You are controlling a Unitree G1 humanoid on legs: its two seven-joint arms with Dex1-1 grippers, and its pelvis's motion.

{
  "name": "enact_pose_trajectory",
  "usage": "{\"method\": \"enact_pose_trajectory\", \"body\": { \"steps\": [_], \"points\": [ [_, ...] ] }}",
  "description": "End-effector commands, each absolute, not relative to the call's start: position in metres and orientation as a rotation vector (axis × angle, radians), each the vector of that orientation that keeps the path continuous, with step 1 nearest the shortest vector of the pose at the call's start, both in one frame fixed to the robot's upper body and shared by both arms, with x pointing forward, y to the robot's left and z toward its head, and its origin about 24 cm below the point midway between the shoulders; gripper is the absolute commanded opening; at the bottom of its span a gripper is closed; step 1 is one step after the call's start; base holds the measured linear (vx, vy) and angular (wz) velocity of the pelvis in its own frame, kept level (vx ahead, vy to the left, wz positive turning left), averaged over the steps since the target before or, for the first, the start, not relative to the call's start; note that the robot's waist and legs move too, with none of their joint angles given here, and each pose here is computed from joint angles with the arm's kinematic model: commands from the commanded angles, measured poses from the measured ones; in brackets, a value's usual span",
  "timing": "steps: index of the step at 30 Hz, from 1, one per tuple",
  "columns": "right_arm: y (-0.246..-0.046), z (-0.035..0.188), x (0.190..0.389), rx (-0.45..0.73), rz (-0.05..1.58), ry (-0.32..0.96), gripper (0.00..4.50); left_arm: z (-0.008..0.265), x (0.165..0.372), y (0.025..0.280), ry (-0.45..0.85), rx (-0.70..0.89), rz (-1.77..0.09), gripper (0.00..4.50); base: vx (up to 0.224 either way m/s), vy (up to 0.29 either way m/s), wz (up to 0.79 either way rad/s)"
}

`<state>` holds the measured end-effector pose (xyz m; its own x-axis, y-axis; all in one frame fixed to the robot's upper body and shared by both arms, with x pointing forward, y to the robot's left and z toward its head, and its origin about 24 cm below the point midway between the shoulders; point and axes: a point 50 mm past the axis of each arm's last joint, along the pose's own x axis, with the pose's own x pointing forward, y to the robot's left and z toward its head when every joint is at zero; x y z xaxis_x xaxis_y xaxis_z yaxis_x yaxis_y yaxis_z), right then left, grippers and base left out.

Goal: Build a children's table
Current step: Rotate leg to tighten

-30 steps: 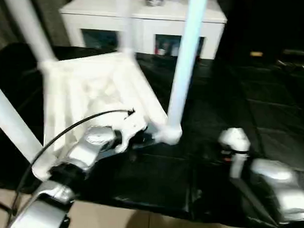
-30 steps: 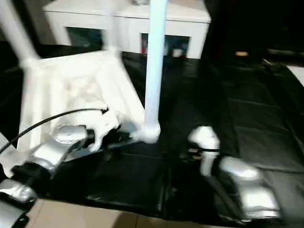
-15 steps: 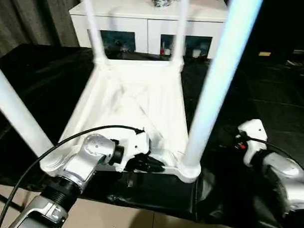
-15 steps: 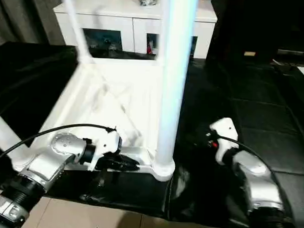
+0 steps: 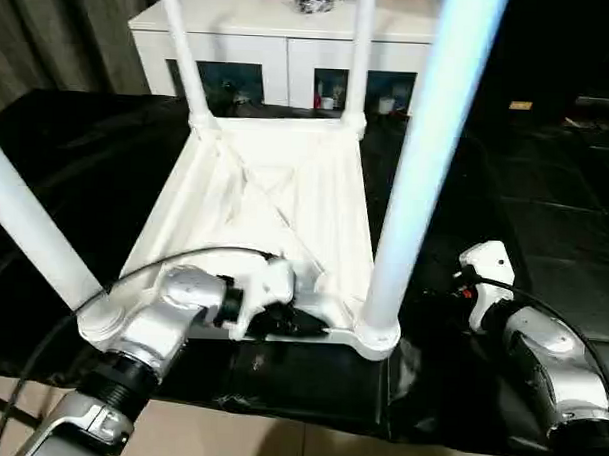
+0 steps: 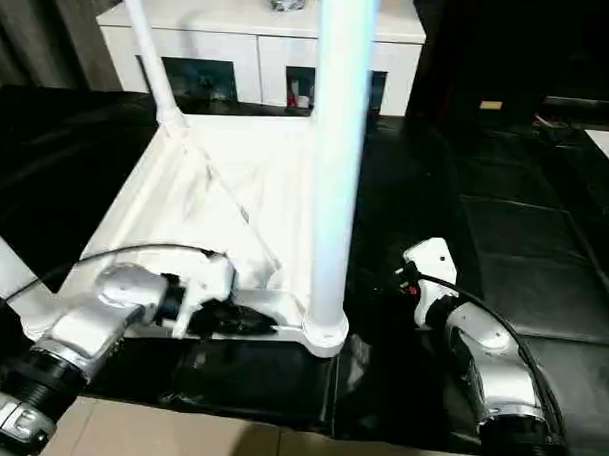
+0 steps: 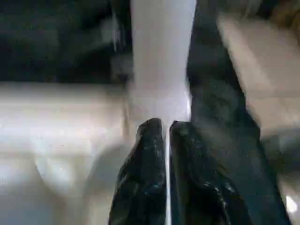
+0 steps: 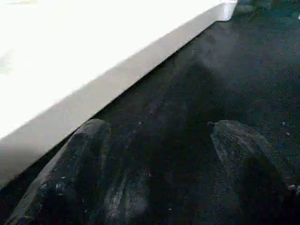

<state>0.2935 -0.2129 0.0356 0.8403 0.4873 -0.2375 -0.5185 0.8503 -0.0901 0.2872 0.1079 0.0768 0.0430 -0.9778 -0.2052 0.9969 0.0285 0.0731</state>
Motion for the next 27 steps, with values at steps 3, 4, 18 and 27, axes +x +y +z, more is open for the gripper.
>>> {"method": "enact_pose_trajectory", "body": {
  "steps": [3, 4, 18, 27],
  "points": [
    [-0.208, 0.044, 0.296, -0.128, 0.499, 0.144, 3.78, 0.093, 0.282, 0.117, 0.013, 0.192, -1.505, 0.94, 0.0, 0.0, 0.0],
    [-0.207, 0.046, 0.295, -0.115, 0.495, 0.135, 3.78, 0.096, 0.28, 0.119, -0.005, 0.195, -1.498, 0.94, 0.0, 0.0, 0.0],
    [-0.2, 0.065, 0.308, -0.088, 0.114, 0.115, 3.78, 0.07, 0.297, 0.191, 0.065, 0.063, -0.231, 1.61, 0.0, 0.0, 0.0],
    [-0.175, 0.06, 0.306, -0.066, 0.147, 0.137, 3.78, 0.085, 0.292, 0.179, -0.03, 0.048, -0.026, 1.61, 0.0, 0.0, 0.0]
  ]
}}
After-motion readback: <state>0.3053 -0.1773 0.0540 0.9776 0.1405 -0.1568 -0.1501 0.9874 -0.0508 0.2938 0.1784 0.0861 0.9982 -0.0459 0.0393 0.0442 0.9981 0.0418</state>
